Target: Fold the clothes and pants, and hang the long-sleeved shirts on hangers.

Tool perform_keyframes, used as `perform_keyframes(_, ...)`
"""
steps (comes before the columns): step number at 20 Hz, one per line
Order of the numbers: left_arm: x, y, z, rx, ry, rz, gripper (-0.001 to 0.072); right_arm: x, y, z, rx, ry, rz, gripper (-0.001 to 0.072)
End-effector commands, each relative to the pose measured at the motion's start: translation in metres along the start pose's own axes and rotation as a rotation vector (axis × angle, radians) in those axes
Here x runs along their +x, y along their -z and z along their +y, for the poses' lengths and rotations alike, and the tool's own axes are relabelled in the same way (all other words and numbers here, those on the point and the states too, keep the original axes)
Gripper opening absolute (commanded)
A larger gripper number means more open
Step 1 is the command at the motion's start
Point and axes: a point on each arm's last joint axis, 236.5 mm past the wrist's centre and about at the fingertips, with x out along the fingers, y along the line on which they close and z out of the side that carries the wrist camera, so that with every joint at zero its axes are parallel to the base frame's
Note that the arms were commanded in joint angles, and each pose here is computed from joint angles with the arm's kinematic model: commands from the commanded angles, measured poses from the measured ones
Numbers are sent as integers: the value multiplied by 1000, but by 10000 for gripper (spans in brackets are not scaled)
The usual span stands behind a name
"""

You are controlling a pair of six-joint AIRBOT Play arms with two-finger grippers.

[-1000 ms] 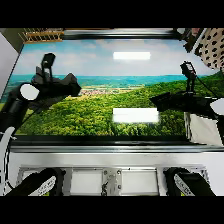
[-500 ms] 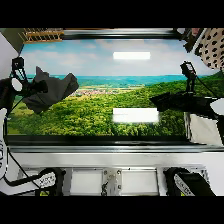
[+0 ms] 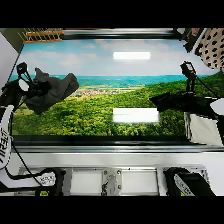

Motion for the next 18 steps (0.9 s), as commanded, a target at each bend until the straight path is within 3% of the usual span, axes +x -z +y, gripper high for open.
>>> perform_keyframes(1, -55, -14, -79, 14, 174, -88, 4, 0, 0, 1, 0, -1, 0, 26)
perform_keyframes(6, -187, 63, -261, 351, 522, -152, 4, -1, -15, 24, 82, -105, -61, 26)
perform_keyframes(11, -228, 189, -362, 561, 739, -40, 4, -8, -24, 19, 100, -105, -100, 24)
perform_keyframes(12, -225, 206, -373, 591, 754, -24, 60, -11, -26, 10, 114, -87, -112, 24)
perform_keyframes(13, -220, 214, -379, 608, 757, -18, 437, -15, -29, 1, 128, -65, -125, 24)
perform_keyframes(14, -214, 213, -379, 597, 745, -8, 689, -20, -31, -9, 156, -44, -138, 24)
perform_keyframes(18, -162, 178, -312, 475, 553, 121, 683, -38, -23, -58, 273, 94, -142, 24)
